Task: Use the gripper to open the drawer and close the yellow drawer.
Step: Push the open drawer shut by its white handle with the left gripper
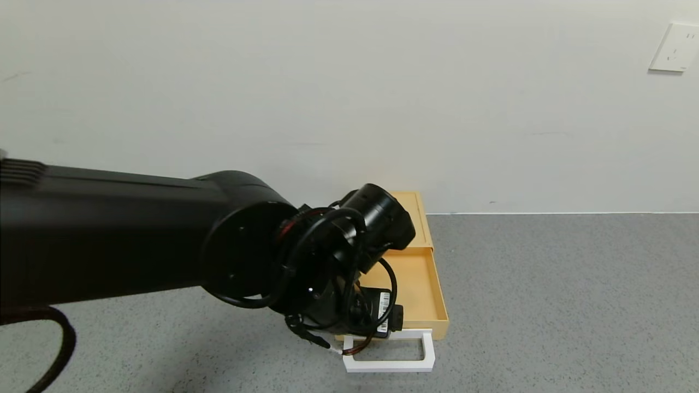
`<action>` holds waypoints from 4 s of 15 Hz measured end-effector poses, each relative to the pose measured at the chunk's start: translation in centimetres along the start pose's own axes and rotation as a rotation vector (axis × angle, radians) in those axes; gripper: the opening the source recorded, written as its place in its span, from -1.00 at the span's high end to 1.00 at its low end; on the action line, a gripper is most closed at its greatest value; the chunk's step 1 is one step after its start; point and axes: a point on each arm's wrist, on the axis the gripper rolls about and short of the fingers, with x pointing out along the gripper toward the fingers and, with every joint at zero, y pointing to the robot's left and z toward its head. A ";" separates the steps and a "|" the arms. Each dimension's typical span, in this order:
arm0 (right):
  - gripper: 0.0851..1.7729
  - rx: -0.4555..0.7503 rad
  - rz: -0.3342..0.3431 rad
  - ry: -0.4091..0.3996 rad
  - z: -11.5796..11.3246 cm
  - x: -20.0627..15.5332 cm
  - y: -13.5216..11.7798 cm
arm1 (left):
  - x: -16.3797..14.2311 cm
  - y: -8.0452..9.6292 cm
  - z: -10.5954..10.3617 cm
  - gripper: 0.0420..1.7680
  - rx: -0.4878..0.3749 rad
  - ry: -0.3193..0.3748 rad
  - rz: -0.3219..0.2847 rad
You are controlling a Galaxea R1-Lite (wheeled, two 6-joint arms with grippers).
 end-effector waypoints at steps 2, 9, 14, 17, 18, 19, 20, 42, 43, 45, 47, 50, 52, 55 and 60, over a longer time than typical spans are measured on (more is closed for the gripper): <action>-0.93 0.000 0.000 0.000 0.0 0.0 0.0 | -1.4 1.2 0.8 -0.94 0.069 -0.041 -0.022; -0.93 0.000 0.000 0.000 0.0 0.0 0.0 | -5.4 8.1 4.8 -0.94 0.179 -0.266 -0.414; -0.93 0.000 0.001 0.000 0.0 0.0 0.0 | -5.9 11.4 4.8 -0.94 0.201 -0.452 -0.442; -0.93 0.000 0.001 0.000 0.0 0.0 0.0 | -6.2 11.6 4.4 -0.94 0.199 -0.455 -0.435; -0.93 0.000 0.001 0.000 0.0 0.0 0.0 | -6.3 11.7 4.4 -0.94 0.198 -0.456 -0.435; -0.93 0.000 0.000 0.000 0.0 0.0 0.0 | -6.3 11.7 4.4 -0.94 0.198 -0.457 -0.434; -0.93 0.000 0.000 0.000 0.0 0.0 0.0 | -6.4 11.7 4.3 -0.94 0.197 -0.456 -0.434; -0.93 0.000 0.001 0.000 0.0 0.0 0.0 | -0.8 5.3 1.2 -0.94 0.746 -0.244 -0.391; -0.93 0.000 0.000 0.000 0.0 0.0 0.0 | -0.2 4.8 0.6 -0.94 0.756 -0.192 -0.377; -0.93 0.000 0.000 0.000 0.0 0.0 0.0 | 0.7 3.7 -0.2 -0.94 0.743 -0.120 -0.369; -0.93 0.000 0.001 0.000 0.0 0.0 0.0 | 1.5 2.3 -0.9 -0.94 0.710 -0.078 -0.349; -0.93 0.000 0.000 0.000 0.0 0.0 0.0 | 2.7 0.4 -1.9 -0.94 0.673 -0.031 -0.320; -0.93 0.000 0.000 0.000 0.0 0.0 0.0 | 3.2 -0.5 -2.7 -0.94 0.672 0.019 -0.306; -0.93 0.000 0.000 0.000 0.0 0.0 0.0 | 3.9 -1.3 -3.3 -0.94 0.681 0.078 -0.251; -0.93 0.000 0.000 0.000 0.0 0.0 0.0 | 5.4 -2.2 -4.3 -0.94 0.717 0.098 -0.154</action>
